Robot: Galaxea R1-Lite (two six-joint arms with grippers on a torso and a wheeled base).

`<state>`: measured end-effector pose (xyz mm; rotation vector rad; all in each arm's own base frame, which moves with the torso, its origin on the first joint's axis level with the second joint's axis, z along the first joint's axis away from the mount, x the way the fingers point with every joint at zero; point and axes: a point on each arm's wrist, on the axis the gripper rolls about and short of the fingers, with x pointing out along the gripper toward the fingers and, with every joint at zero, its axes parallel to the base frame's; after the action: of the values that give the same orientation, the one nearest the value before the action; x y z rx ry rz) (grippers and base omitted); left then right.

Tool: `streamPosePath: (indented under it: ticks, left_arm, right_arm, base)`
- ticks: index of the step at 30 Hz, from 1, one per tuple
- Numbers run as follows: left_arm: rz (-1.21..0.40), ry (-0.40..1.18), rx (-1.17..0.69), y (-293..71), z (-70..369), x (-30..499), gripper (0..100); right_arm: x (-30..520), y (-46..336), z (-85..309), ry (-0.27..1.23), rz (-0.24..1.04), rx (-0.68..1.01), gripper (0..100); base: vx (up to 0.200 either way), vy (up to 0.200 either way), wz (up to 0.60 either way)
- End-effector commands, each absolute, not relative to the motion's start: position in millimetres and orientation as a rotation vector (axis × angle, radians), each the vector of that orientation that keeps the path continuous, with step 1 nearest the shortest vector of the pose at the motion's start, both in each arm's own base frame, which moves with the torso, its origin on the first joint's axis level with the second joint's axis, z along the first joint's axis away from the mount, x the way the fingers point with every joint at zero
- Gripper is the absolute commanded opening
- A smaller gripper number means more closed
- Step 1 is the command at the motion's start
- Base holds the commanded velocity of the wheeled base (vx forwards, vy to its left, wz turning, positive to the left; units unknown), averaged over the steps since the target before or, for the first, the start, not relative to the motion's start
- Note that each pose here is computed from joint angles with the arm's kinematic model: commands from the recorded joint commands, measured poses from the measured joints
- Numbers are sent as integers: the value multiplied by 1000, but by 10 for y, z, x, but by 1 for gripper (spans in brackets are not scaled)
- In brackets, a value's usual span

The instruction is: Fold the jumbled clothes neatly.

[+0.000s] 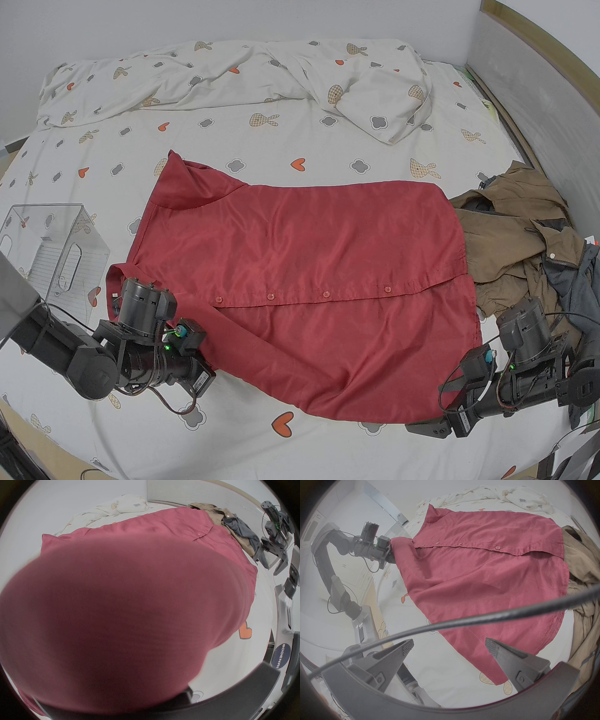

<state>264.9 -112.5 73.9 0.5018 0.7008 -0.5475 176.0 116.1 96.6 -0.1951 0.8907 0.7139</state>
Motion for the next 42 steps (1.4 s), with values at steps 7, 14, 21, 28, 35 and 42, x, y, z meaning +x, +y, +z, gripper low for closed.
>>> streamPosePath:
  ticks: [7,14,21,28,35,42]
  left_arm:
    - [-499,691,522,-1136,804,2543,0]
    - [-506,675,522,-1158,846,2493,100]
    - [-506,677,520,-1154,844,2474,100]
    - [-506,723,519,-1185,693,2540,100]
    - [-458,656,521,-1238,617,2675,0]
    - [-469,635,515,-1188,777,2533,0]
  right_arm:
    - [1754,1172,963,892,720,-199,100]
    - [1754,1172,963,892,720,-199,100]
    - [1754,1172,963,892,720,-199,100]
    - [1754,1172,963,892,720,-199,100]
    - [1752,1175,963,892,722,-199,100]
    - [1753,1176,960,893,723,-199,100]
  base:
    - [0,0,0]
    - [0,0,0]
    - [0,0,0]
    - [0,0,0]
    - [0,0,0]
    - [0,0,0]
